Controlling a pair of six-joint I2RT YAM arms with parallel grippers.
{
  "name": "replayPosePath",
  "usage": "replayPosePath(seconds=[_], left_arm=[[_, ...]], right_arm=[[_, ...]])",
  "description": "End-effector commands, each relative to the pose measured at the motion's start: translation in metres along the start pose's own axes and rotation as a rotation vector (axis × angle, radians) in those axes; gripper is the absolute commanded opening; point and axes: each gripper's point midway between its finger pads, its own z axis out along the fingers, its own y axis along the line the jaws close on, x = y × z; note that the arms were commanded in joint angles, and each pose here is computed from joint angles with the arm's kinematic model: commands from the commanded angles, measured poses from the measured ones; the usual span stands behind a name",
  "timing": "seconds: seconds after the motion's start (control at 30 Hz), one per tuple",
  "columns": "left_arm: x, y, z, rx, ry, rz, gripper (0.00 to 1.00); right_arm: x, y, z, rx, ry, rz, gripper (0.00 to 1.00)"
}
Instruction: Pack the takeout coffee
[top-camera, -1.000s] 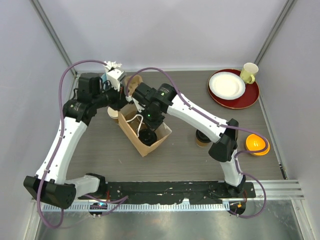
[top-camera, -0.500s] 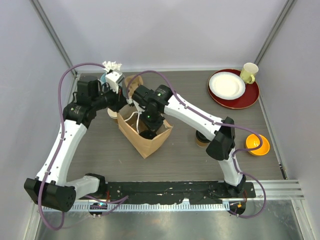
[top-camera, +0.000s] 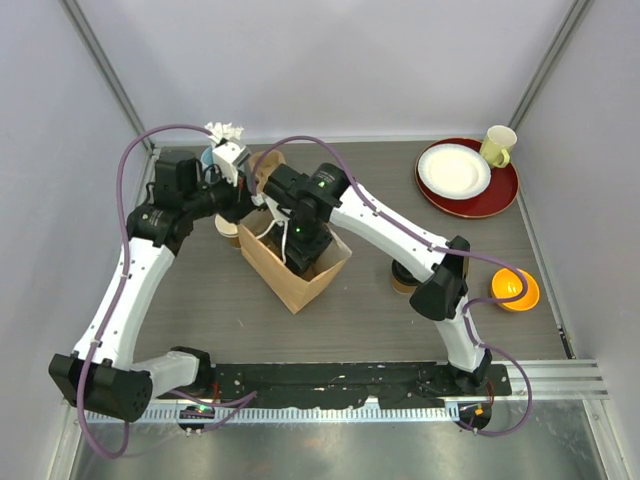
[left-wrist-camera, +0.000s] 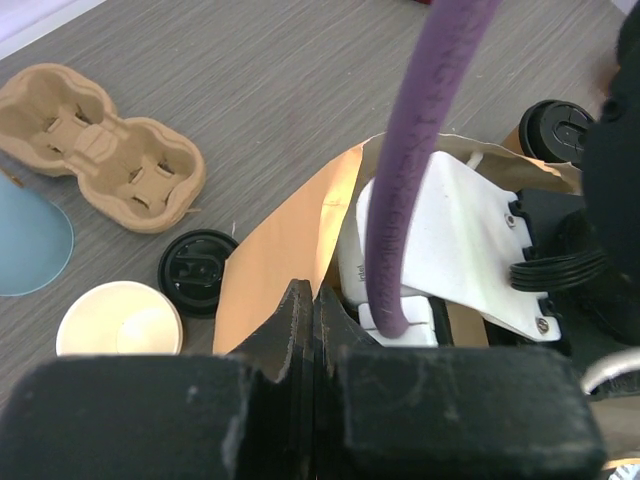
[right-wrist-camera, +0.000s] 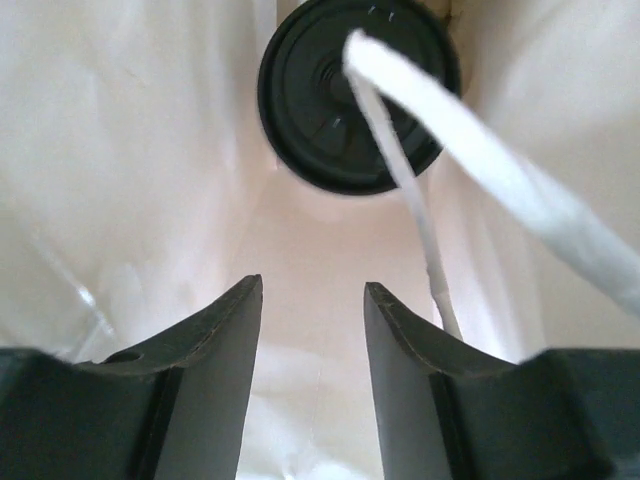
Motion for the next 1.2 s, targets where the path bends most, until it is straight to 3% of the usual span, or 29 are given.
replayPosePath(seconds=[0.0, 0.17, 0.33, 0.37, 0.47, 0.8, 1.0, 1.07, 1.17], left_arm=[[0.003, -0.04, -0.004, 0.197, 0.031, -0.013, 0.0], [0.01, -0.041, -0.006, 0.202, 0.061, -0.008, 0.0], [0.013, -0.043, -0.007, 0.213, 0.071, -0.008, 0.0], [0.014, -0.043, -0.007, 0.215, 0.074, -0.011, 0.0], [0.016, -0.043, -0.007, 0.217, 0.083, -0.012, 0.0], [0.02, -0.044, -0.007, 0.226, 0.095, -0.007, 0.0], [0.023, -0.043, -0.006, 0.223, 0.103, -0.009, 0.0], [0.022, -0.044, -0.006, 0.224, 0.1, -0.007, 0.0], [0.02, -0.042, -0.005, 0.22, 0.096, -0.006, 0.0]], right_arm=[[-0.03, 0.007, -0.034, -0.02, -0.173, 0.04, 0.52], [-0.035, 0.007, -0.049, -0.005, -0.228, 0.042, 0.56], [-0.044, 0.006, -0.068, 0.003, -0.296, 0.052, 0.72], [-0.046, 0.007, -0.071, 0.004, -0.308, 0.051, 0.8], [-0.055, 0.008, -0.086, 0.003, -0.377, 0.055, 0.86], [-0.084, 0.014, -0.123, -0.043, -0.564, 0.078, 0.87], [-0.106, -0.039, -0.193, -0.101, -0.794, 0.354, 0.8], [-0.108, -0.05, -0.226, -0.109, -0.899, 0.375, 0.8], [-0.103, -0.056, -0.228, -0.099, -0.912, 0.409, 0.8]])
